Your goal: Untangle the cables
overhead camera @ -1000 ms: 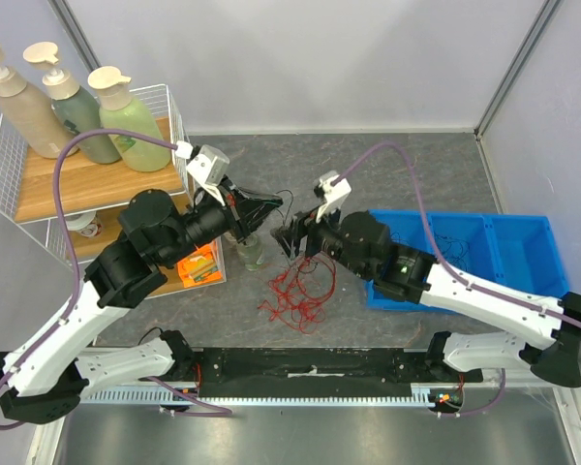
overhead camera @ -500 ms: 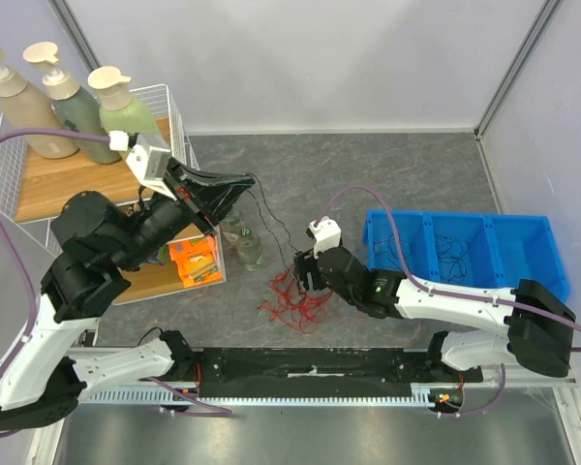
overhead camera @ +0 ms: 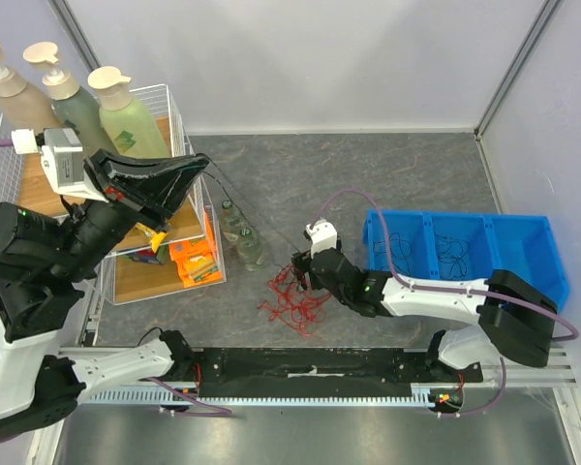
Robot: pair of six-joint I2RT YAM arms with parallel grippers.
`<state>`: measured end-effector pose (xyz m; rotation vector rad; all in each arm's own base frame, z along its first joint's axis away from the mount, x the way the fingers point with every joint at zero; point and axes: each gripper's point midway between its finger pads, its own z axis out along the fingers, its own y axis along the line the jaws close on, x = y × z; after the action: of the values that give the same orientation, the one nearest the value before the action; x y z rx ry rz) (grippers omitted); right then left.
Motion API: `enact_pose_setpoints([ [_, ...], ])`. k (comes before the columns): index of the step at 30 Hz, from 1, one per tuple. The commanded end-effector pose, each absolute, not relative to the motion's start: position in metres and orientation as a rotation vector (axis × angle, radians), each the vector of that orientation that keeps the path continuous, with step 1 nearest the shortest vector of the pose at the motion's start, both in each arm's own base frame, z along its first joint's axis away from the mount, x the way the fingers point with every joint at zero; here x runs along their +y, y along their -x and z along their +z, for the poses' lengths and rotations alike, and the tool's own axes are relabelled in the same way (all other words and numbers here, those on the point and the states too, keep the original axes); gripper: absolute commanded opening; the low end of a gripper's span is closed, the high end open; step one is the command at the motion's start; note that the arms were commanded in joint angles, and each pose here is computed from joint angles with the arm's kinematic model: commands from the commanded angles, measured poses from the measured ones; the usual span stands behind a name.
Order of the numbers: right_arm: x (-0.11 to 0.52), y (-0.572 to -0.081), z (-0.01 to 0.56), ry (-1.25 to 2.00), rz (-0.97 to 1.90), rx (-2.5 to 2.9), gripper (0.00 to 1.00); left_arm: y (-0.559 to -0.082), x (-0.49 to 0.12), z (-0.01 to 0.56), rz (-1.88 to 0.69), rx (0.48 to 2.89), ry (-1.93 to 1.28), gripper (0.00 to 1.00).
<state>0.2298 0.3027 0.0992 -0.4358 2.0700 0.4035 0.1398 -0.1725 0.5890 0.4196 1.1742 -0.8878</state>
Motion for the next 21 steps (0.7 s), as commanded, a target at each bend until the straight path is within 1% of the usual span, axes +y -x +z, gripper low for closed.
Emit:
enact_pose_setpoints([
  [1, 0.279, -0.256, 0.080, 0.333, 0.294, 2.105, 0.83, -0.138, -0.161, 0.633, -0.838, 1.041, -0.401, 0.02],
  [8, 0.264, -0.285, 0.064, 0.308, 0.226, 2.132, 0.84, -0.125, -0.136, 0.673, -0.800, 0.934, -0.363, 0.02],
  [12, 0.263, -0.289, 0.061, 0.322, 0.202, 2.134, 0.87, -0.113, -0.120, 0.694, -0.795, 0.877, -0.343, 0.02],
  [15, 0.270, -0.287, 0.077, 0.338, 0.260, 2.125, 0.91, -0.117, -0.133, 0.685, -0.823, 0.905, -0.365, 0.02],
  [18, 0.279, -0.286, 0.107, 0.343, 0.346, 2.073, 0.94, -0.137, -0.157, 0.658, -0.822, 0.992, -0.392, 0.02],
  [20, 0.282, -0.285, 0.128, 0.353, 0.386, 2.033, 0.98, -0.147, -0.163, 0.647, -0.809, 1.029, -0.380, 0.02],
  [21, 0.283, -0.284, 0.133, 0.370, 0.397, 2.020, 0.98, -0.149, -0.165, 0.645, -0.806, 1.033, -0.374, 0.02],
])
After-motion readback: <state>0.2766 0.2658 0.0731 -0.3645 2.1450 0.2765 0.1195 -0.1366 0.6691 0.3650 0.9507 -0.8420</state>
